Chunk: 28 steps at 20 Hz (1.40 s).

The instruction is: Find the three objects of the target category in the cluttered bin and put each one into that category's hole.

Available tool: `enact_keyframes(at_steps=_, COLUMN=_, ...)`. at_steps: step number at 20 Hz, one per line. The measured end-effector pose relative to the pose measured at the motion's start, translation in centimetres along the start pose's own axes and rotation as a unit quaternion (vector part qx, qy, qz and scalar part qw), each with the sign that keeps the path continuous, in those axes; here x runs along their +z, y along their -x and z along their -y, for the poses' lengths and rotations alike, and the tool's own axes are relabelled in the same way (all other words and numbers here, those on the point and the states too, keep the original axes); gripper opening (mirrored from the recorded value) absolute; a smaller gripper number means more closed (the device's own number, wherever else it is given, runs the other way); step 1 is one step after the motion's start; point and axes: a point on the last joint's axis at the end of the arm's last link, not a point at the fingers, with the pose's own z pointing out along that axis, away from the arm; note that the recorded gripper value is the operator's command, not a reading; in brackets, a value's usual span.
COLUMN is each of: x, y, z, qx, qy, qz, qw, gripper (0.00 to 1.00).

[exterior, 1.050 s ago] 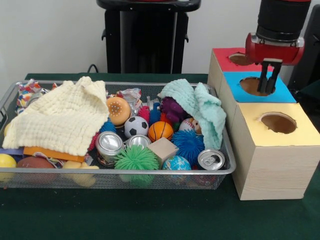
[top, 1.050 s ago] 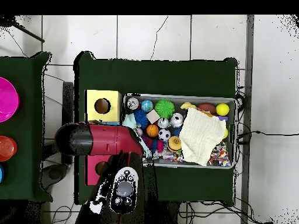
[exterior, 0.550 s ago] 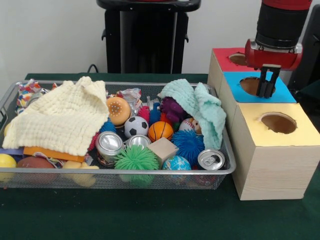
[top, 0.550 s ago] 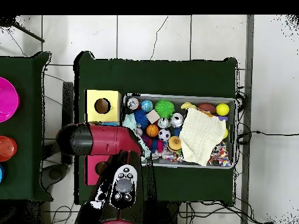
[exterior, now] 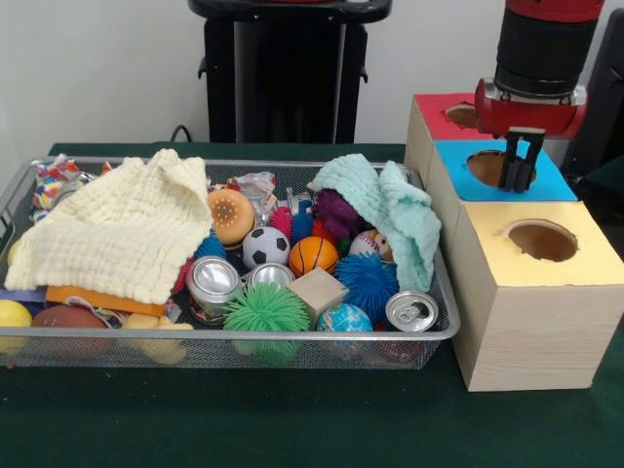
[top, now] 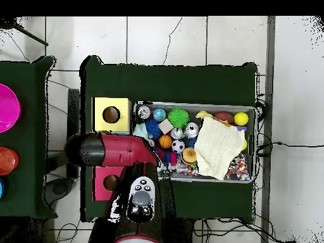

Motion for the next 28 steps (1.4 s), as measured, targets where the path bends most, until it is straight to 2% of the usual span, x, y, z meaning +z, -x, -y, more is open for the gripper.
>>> enact_keyframes(at_steps=5, x=0.1, y=0.7, z=0.9, qx=0.013, qy=0.028, qz=-0.022, qw=0.9993, gripper=0.0)
enact_keyframes(at_steps=11, x=0.1, y=1.0, z=1.2, qx=0.007, qy=0.043, qz=-0.036, qw=0.9984, gripper=0.0)
enact_keyframes(at_steps=20, x=0.0, y=0.7, z=1.2, qx=-0.022, qy=0.038, qz=-0.027, qw=0.9987, gripper=0.0)
enact_keyframes(at_steps=24, x=-0.1, y=0.7, z=1.3, qx=-0.028, qy=0.037, qz=-0.026, qw=0.9986, gripper=0.0)
enact_keyframes(at_steps=28, x=-1.4, y=0.5, z=1.7, qx=-0.035, qy=0.029, qz=-0.015, qw=0.9988, gripper=0.0)
